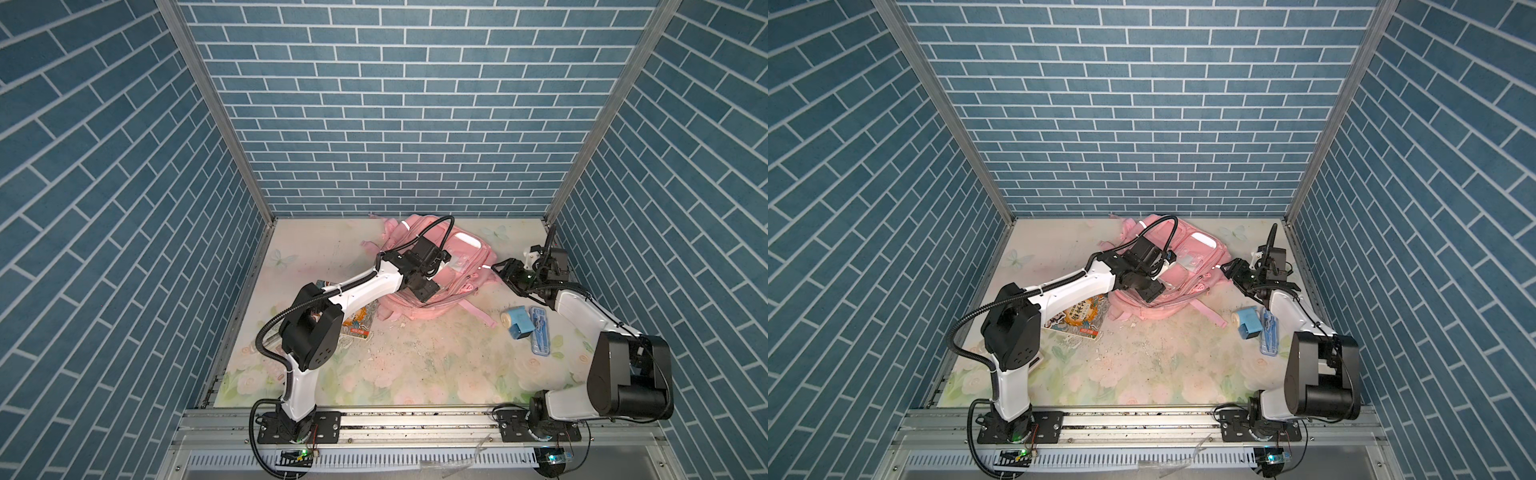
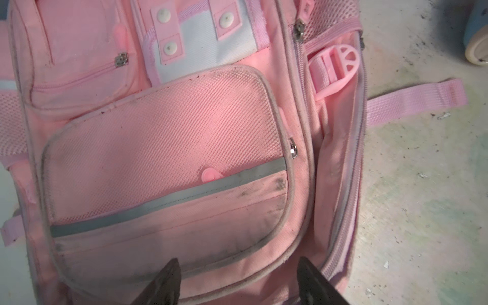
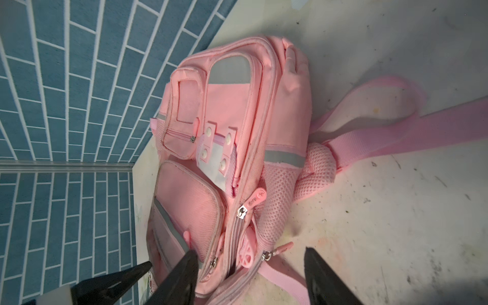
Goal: Pack the student bag
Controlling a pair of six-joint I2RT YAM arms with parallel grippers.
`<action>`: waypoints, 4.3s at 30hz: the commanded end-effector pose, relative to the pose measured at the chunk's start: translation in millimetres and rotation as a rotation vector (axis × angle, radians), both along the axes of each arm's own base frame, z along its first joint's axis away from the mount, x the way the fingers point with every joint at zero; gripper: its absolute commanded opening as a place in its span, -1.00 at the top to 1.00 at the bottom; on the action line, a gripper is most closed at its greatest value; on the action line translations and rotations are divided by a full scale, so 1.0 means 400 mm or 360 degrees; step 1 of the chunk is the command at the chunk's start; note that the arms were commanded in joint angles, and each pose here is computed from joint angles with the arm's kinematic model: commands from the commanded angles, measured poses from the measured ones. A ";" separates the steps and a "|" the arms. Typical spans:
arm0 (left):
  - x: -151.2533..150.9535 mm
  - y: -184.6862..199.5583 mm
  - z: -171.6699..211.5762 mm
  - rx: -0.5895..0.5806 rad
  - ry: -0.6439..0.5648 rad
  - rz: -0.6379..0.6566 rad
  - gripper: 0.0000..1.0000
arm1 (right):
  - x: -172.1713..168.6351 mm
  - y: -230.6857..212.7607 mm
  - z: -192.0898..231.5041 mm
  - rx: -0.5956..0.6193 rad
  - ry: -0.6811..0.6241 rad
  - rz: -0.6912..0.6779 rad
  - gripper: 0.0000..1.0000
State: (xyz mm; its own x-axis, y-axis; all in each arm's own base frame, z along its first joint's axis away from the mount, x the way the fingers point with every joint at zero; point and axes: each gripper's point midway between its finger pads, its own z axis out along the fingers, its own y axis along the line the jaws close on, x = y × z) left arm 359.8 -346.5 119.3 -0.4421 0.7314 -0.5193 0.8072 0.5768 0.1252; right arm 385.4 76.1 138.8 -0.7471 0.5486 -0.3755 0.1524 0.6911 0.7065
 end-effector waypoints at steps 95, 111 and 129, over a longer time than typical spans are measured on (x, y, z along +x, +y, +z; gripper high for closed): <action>0.017 0.076 0.548 -0.0913 -0.0352 0.0195 1.00 | -0.157 0.244 0.011 -0.0373 -0.1211 0.1070 -0.09; 0.012 0.059 0.586 -0.1007 -0.0388 0.0140 1.00 | -0.152 0.264 0.017 -0.0251 -0.1304 0.1081 -0.09; 0.003 0.065 0.583 -0.1030 -0.0387 0.0147 1.00 | -0.164 0.268 0.113 -0.0287 -0.1626 0.1065 0.03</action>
State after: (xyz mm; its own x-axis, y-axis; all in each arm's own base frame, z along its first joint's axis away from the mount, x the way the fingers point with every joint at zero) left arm 360.0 -313.8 273.5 -0.4871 0.3432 -0.8031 0.7029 0.6998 -0.1273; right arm 319.6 182.7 161.5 -0.2665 0.0307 -0.9634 -0.8111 0.5329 0.2413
